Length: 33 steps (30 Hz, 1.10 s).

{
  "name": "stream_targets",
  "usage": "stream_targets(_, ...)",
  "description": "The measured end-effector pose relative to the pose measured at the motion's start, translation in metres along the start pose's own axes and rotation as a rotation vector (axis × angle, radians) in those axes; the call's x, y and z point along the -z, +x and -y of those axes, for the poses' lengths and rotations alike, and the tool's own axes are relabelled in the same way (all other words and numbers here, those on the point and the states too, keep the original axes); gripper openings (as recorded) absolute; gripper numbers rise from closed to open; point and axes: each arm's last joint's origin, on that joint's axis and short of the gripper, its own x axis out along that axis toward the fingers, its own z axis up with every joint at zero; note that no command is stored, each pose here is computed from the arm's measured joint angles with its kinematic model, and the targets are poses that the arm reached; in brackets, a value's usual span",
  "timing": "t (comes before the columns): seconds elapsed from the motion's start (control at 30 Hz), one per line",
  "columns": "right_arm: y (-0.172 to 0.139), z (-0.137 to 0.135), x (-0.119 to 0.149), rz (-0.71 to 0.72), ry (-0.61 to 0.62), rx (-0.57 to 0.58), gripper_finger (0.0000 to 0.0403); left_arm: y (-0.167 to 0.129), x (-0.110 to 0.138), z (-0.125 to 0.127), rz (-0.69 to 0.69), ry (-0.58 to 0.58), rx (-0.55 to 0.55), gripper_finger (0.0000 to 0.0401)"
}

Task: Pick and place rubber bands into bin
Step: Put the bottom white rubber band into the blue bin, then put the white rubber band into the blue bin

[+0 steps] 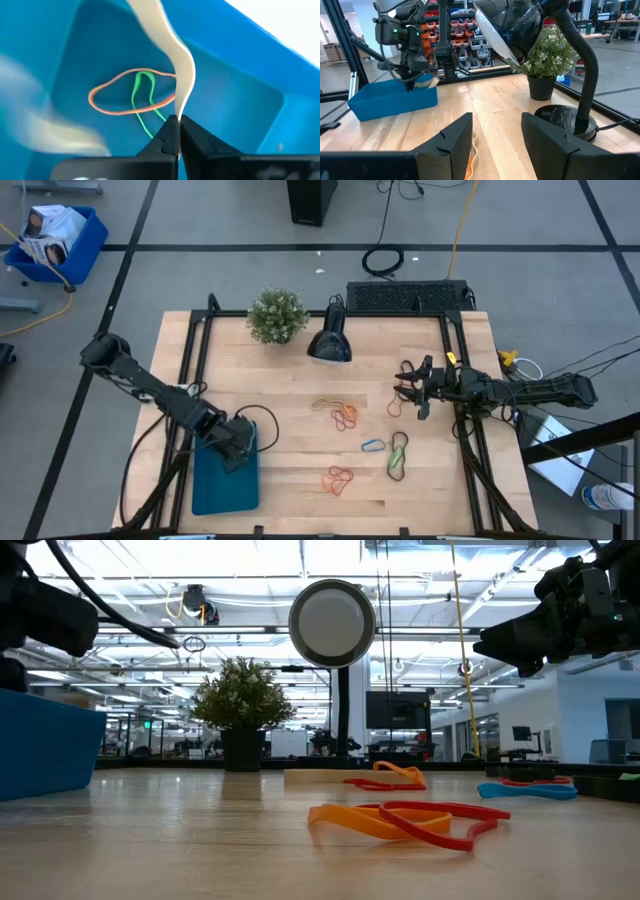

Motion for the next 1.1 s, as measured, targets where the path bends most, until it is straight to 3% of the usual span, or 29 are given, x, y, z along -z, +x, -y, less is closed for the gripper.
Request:
stream_targets(0.33,0.0000,0.0000,0.0000,0.000,0.000,0.000,0.0164,0.0003,0.0007,0.0021,0.050,0.005,-0.007,0.0008)
stream_targets(0.6,0.0000,0.0000,0.0000,0.000,0.000,0.000,0.0164,0.0003,0.0001,0.0019,0.062,0.015,-0.012,0.0071)
stream_targets(0.83,0.0000,0.0000,0.0000,0.000,0.000,0.000,0.0164,0.0003,0.0000,0.0020,0.063,0.015,-0.011,0.0085)
stream_targets(1.1,0.0000,0.0000,0.0000,0.000,0.000,0.000,0.0164,-0.0018,-0.0057,0.0083,0.061,0.064,0.091,0.0085)
